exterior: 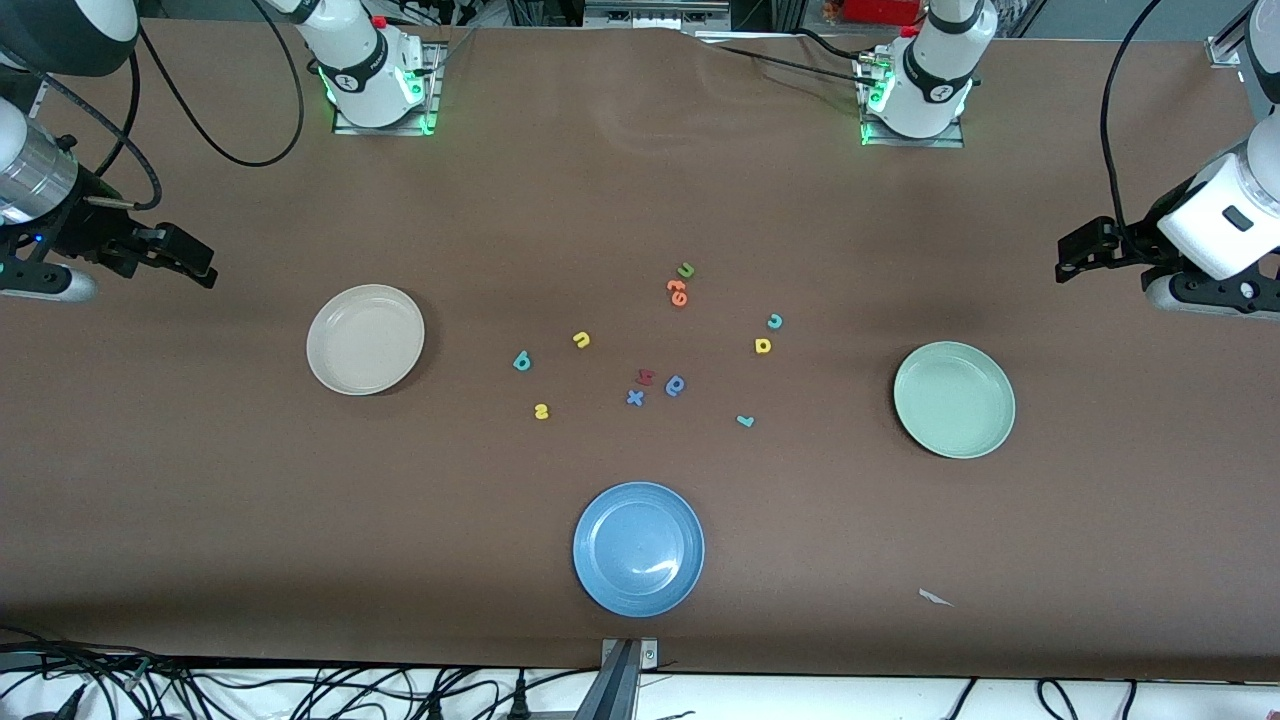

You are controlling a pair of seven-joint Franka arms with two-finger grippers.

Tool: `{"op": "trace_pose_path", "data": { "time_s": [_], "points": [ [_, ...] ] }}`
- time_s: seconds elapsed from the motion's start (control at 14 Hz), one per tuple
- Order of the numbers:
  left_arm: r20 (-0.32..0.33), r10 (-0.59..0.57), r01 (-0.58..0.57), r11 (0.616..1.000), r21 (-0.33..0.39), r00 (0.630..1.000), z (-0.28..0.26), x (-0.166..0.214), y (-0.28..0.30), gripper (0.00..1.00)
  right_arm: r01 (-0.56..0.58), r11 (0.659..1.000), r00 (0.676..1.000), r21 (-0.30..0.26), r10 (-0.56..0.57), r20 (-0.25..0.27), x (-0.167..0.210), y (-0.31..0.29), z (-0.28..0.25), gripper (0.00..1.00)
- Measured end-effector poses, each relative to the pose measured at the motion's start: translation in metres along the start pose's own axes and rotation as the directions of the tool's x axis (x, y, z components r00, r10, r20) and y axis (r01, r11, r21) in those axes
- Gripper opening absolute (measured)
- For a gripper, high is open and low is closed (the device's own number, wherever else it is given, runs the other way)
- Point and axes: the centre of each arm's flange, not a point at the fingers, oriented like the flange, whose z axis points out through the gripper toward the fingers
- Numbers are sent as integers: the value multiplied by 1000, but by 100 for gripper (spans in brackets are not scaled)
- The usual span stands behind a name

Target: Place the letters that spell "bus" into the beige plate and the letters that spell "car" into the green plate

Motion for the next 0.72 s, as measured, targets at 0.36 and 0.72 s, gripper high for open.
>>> {"op": "trace_pose_path", "data": {
  "time_s": [0.36, 0.72],
  "points": [
    [0, 0, 0, 1000, 0, 1000, 0, 0, 0, 100, 3, 1000, 1000, 1, -3, -9, 2, -2, -1, 100],
    [0, 0, 0, 1000, 0, 1000, 0, 0, 0, 100, 5, 1000, 1000, 1, -5, -7, 2, -3, 0, 100]
  ]
}}
